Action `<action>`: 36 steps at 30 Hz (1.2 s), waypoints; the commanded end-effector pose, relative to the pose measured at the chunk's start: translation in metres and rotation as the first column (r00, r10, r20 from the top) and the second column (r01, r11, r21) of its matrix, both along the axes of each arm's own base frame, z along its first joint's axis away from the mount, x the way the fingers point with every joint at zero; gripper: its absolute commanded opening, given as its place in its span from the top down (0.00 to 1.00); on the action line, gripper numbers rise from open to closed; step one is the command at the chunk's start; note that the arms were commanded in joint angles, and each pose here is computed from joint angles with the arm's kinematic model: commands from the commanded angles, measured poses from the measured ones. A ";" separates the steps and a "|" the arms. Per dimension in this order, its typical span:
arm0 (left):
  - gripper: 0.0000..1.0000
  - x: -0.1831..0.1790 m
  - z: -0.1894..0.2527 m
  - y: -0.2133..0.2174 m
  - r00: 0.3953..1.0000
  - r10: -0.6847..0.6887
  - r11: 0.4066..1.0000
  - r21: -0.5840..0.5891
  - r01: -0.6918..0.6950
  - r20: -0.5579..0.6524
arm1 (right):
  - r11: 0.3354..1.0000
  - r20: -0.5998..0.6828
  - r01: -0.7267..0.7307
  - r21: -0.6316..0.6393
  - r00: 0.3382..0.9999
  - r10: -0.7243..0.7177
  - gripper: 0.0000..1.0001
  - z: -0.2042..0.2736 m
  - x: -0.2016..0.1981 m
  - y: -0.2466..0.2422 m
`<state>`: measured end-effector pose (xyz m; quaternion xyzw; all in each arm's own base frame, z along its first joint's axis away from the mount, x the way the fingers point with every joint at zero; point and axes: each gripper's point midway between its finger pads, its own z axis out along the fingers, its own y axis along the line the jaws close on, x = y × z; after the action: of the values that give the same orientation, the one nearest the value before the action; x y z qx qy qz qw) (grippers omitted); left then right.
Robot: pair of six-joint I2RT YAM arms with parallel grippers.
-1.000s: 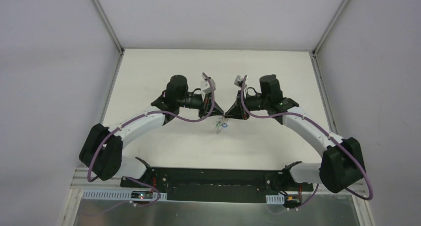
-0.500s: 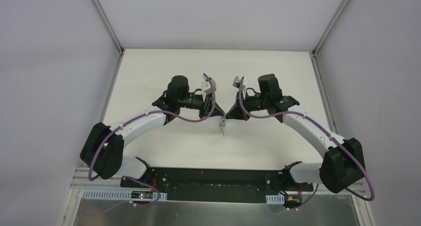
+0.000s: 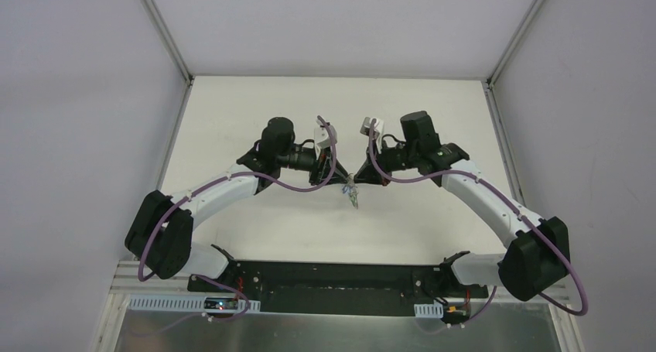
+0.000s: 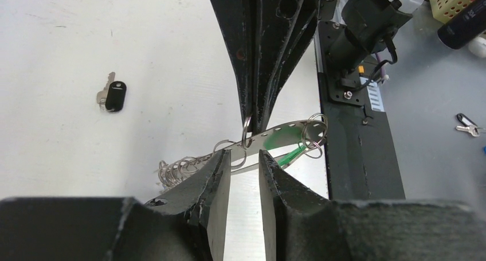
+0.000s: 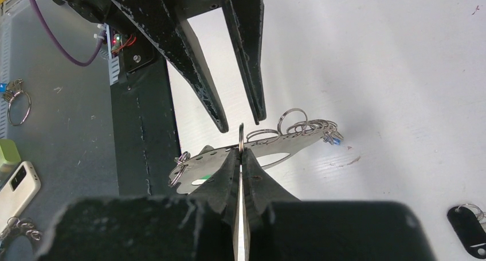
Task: Put the keys on the keyring
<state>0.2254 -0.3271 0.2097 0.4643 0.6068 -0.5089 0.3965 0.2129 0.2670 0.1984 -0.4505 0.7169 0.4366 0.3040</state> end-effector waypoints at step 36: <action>0.90 0.000 0.011 -0.017 0.994 -0.084 0.996 0.008 0.084 0.068 | 0.999 -0.001 -0.042 -0.007 0.999 0.042 1.00 0.006 -0.003 0.011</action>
<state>0.2282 -0.3362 0.2031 0.4903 0.6044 -0.4963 0.3848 0.2088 0.2687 0.1853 -0.4542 0.7341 0.4235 0.2747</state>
